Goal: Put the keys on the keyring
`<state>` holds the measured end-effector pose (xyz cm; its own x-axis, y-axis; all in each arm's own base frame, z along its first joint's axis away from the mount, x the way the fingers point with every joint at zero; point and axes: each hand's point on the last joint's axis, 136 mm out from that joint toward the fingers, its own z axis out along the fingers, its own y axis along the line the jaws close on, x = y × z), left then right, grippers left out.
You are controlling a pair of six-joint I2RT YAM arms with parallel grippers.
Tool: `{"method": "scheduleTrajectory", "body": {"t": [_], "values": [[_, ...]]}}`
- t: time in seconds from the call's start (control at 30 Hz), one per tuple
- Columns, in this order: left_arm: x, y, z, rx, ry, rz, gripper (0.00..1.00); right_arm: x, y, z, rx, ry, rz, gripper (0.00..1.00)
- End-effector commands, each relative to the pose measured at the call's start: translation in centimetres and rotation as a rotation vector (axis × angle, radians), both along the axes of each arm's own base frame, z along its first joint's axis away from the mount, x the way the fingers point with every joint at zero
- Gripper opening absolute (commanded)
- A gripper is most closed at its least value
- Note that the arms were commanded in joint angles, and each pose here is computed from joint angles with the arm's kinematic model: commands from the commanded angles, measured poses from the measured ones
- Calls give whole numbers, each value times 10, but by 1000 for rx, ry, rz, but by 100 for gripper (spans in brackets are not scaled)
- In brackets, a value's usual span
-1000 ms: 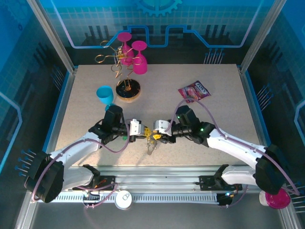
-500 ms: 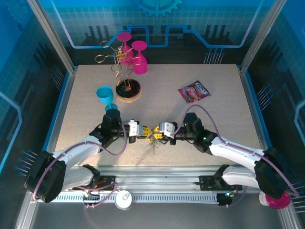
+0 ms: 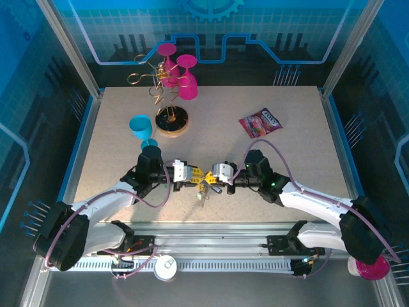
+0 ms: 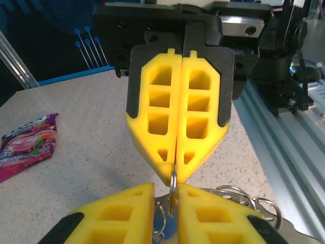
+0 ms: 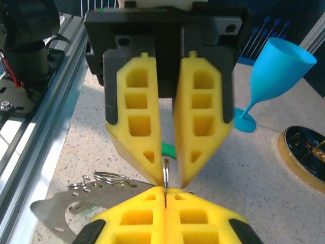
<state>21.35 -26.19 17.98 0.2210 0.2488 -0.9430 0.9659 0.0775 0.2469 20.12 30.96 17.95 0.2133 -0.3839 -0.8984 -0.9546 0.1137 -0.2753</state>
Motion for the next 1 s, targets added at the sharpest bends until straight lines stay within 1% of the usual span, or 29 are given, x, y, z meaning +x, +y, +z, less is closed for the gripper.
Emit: {"method": "scheduleTrajectory", "body": {"t": [0.0, 0.13, 0.23, 0.27, 0.37, 0.5, 0.63, 0.7, 0.73, 0.8, 0.83, 0.9, 0.97], "values": [[3, 2, 4, 41, -36, 22, 21, -1, -2, 8, -94, -45, 27, 0], [3, 5, 4, 83, -41, 27, 19, -7, -7, -3, -268, -14, 56, 0], [1, 4, 3, 84, -39, 19, 18, -12, -4, -5, -321, 4, 80, 0], [1, 4, 3, 85, -36, 19, 18, -9, 1, 5, -316, -14, 82, 0], [0, 3, 5, 78, -39, 14, 18, -8, 6, 4, -359, -30, 86, 0], [0, 3, 6, 78, -40, 12, 11, -7, 11, 2, -409, -41, 94, 0], [-1, 3, 6, 76, -40, 4, 0, -11, 19, 10, -369, -30, 112, 0], [-2, 3, 7, 72, -46, 3, 0, -5, 17, 21, -300, -13, 79, 0], [-2, 3, 7, 68, -52, 2, 0, -3, 15, 28, -242, 1, 65, 4], [-4, 4, 8, 56, -66, 0, 0, 2, 8, 39, -122, 18, 33, 18], [-5, 3, 9, 47, -74, -2, 0, 2, 3, 37, -75, 27, 20, 22], [-6, 2, 9, 23, -77, -9, 0, 5, -3, 38, 1, 14, 5, 24], [-8, 1, 10, 2, -72, -23, 0, 4, -5, 31, 27, 13, -3, 25]]}}
